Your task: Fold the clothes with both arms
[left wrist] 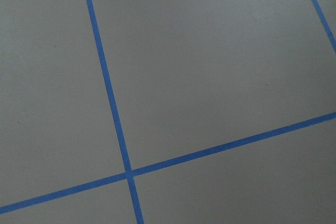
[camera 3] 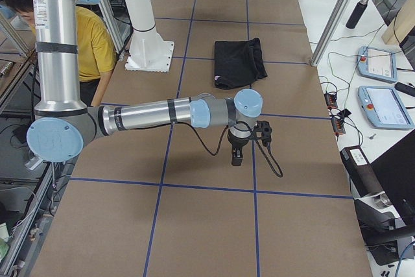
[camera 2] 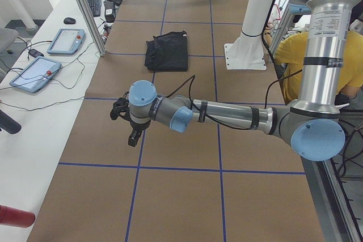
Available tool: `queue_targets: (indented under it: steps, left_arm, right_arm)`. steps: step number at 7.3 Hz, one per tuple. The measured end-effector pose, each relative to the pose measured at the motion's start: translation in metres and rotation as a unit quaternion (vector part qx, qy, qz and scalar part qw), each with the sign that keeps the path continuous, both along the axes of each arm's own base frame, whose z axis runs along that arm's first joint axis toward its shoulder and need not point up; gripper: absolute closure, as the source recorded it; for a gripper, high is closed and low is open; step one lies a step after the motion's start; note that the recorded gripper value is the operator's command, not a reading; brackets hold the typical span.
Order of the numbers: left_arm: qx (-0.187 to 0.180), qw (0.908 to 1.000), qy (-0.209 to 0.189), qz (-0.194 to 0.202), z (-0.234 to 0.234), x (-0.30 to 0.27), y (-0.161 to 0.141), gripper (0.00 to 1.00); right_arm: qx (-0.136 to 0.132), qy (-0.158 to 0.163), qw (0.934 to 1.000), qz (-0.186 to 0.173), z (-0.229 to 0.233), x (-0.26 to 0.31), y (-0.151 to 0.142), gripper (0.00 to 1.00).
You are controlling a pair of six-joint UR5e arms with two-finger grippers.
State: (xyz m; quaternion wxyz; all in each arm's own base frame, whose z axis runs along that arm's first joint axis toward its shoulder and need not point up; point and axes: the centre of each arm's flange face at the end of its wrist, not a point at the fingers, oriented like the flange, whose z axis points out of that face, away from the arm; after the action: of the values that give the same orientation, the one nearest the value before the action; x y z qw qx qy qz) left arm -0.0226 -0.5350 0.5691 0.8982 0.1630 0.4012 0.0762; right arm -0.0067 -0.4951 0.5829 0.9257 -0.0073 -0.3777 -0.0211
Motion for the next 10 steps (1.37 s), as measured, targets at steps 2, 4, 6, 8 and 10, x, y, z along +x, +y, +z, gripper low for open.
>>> queue_targets:
  steps: [2, 4, 6, 8, 10]
  left_arm:
    - [0.001, 1.0, 0.001, 0.001, -0.001, 0.001, 0.0, 0.0]
    - [0.017, 0.9999, 0.002, 0.002, -0.016, 0.001, -0.001, 0.0]
    - [0.029, 0.9996, 0.002, 0.002, -0.027, 0.003, -0.005, 0.0]
    - [0.032, 0.9995, 0.004, 0.004, -0.031, 0.004, -0.005, 0.0]
    - [0.034, 0.9994, 0.005, 0.004, -0.033, 0.004, -0.005, 0.0]
  right_arm:
    - [0.002, -0.002, 1.0, 0.0, -0.003, 0.0, -0.001, 0.0]
    - [0.015, -0.013, 0.9998, -0.001, -0.019, -0.002, -0.003, 0.0]
    - [0.018, -0.026, 0.9995, -0.001, -0.028, -0.002, 0.006, 0.0]
    - [0.024, -0.034, 0.9991, -0.002, -0.036, -0.003, 0.01, 0.0]
    - [0.031, -0.037, 0.9988, -0.002, -0.043, -0.003, 0.011, 0.0]
